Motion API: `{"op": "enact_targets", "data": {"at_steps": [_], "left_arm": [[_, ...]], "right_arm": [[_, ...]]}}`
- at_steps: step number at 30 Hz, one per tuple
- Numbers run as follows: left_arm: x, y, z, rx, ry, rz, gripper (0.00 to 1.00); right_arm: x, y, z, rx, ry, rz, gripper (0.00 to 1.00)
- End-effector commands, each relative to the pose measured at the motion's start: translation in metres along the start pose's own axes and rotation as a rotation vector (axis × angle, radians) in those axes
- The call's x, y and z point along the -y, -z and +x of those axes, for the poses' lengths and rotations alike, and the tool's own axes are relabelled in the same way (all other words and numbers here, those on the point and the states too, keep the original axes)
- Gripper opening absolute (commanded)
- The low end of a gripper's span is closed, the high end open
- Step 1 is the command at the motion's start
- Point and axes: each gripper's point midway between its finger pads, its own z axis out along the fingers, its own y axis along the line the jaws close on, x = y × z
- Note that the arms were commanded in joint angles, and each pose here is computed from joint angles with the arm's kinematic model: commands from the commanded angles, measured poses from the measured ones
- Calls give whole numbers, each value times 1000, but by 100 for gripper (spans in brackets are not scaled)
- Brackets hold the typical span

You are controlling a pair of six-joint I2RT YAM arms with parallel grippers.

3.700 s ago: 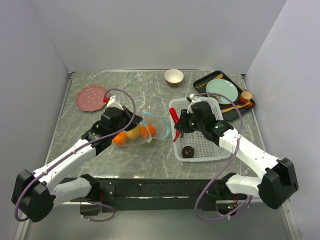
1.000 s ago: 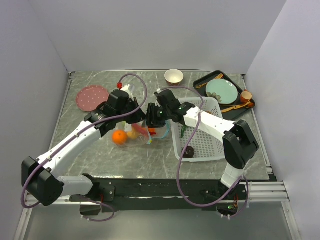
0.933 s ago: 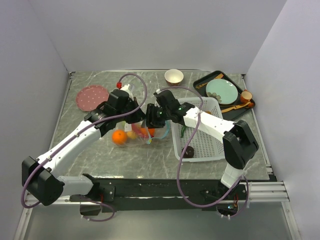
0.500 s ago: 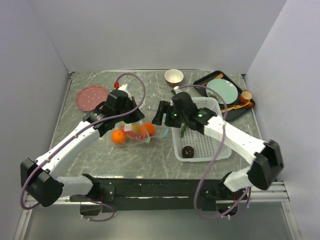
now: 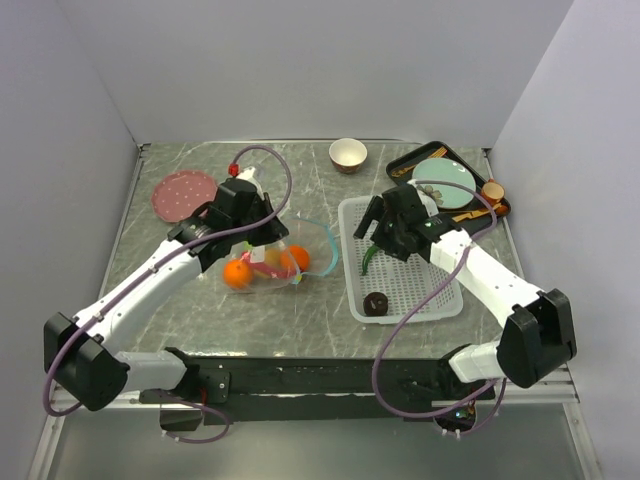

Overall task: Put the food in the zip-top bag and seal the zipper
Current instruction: Place the fake vegetable in the zipper food storage bag, then pick up the fake vegetable from the bin.

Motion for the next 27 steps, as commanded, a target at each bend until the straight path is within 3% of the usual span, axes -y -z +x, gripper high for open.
{"op": "enact_targets", "data": {"at_steps": [1,8,13,18,27], "left_arm": [[12,3,-19,48,-25,26,1],[20,-12,-17,17,-30,66,1],[20,-10,-20,25,-50,57,1],[14,-9,-20,26,-56,41,1],[10,-9,-28,21,-59,42,1]], "right_arm": [[-13,11,-18,87,46,-58,100],[1,-13,-9,14,131,-8,100],[4,-11,-17,94,140,-30,100],[3,-25,-20,38,138,30,100],[6,-49,-2,-26,86,27,86]]}}
